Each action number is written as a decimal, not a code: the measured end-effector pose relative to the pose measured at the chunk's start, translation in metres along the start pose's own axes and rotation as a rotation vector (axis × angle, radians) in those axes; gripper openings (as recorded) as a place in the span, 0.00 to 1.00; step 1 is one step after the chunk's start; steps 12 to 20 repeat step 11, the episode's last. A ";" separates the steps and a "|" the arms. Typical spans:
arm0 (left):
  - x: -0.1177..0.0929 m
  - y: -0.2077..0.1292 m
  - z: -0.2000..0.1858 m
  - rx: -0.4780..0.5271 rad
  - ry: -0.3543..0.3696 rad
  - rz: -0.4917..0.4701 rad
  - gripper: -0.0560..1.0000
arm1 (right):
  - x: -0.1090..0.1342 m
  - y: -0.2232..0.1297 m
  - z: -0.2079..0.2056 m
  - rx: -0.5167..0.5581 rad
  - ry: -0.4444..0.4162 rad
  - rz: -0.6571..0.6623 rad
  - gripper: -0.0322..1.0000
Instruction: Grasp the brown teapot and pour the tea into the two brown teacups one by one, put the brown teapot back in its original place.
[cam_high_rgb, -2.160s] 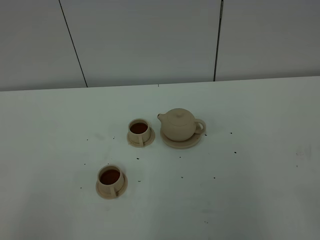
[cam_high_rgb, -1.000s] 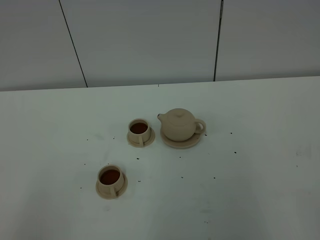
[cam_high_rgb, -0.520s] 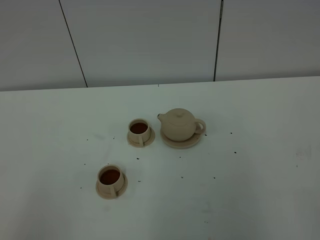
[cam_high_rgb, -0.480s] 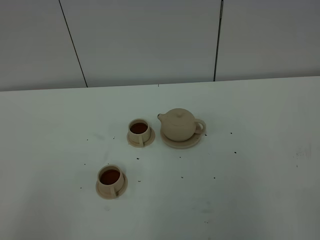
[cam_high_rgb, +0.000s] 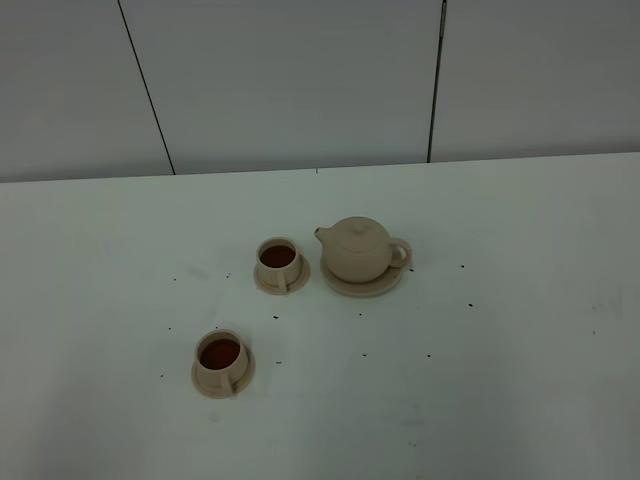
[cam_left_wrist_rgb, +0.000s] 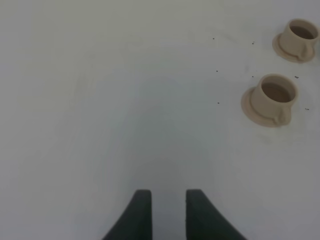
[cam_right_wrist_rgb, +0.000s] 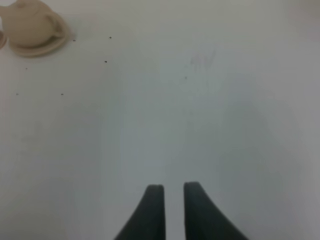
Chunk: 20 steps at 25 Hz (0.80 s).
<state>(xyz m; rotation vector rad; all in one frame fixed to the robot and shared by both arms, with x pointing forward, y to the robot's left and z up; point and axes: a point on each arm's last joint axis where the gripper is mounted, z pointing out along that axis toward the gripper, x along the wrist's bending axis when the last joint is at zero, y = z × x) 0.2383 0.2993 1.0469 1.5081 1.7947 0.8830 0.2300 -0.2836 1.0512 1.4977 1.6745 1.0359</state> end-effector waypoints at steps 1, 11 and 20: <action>0.000 0.000 0.000 0.000 0.000 0.000 0.28 | 0.000 0.000 0.000 0.000 0.000 0.000 0.12; 0.000 0.000 0.000 0.000 0.000 0.000 0.28 | 0.000 0.000 0.000 0.000 -0.001 0.000 0.14; 0.000 0.000 0.000 0.000 0.000 0.000 0.28 | 0.000 0.000 0.000 0.000 -0.001 0.000 0.14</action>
